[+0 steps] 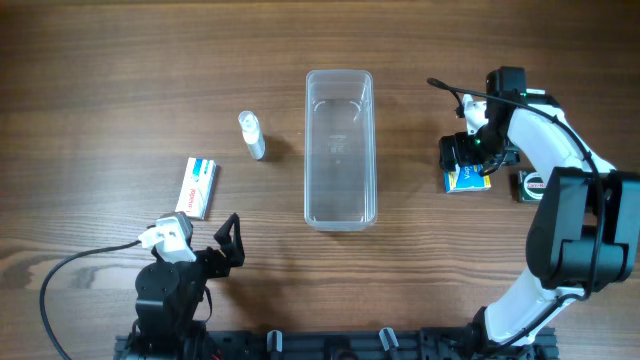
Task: Pack container
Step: 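Lower the right gripper and grasp the blue VapoDrops box, then carry the VapoDrops box into the clear container and release it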
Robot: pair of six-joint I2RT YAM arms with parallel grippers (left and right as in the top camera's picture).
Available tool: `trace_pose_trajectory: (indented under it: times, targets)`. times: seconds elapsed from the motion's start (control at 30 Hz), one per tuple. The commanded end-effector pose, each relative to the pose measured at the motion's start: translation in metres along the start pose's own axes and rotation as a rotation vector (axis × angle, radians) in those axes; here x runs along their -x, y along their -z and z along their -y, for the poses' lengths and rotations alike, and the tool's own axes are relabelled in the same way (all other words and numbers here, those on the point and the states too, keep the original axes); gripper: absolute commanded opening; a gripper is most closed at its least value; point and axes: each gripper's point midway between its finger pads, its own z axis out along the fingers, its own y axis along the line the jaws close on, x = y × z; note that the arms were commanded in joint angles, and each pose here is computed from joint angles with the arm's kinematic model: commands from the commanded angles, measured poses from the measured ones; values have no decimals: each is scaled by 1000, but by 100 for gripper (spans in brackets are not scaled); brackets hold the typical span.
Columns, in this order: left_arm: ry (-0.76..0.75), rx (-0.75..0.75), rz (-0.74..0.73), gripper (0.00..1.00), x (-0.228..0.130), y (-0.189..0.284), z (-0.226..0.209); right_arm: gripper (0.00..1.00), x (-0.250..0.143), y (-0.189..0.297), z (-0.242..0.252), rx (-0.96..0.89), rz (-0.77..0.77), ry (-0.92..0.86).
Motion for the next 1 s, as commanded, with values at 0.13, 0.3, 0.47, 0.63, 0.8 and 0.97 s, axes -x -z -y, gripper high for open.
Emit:
trace_pose_trajectory:
  times: [0.13,0.3,0.47,0.63,0.8,0.97]
  targets:
    - [-16,5,11,100,2,0,-1,99,-17,-20,0,-18,-40,-32]
    - [-16,5,11,100,2,0,-1,98,-16,-20,4,-37,-36,-37]
    - [-16,5,11,100,2,0,-1,95,-21,-28,3,-37,-36,-36]
    - [-16,5,11,100,2,0,-1,94,-16,-31,4,-42,-8,-33]
    - [-16,5,11,100,2,0,-1,77,-9,-30,6,-48,16,-35]
    - [-16,5,11,100,2,0,-1,74,0,-19,7,-46,24,-63]
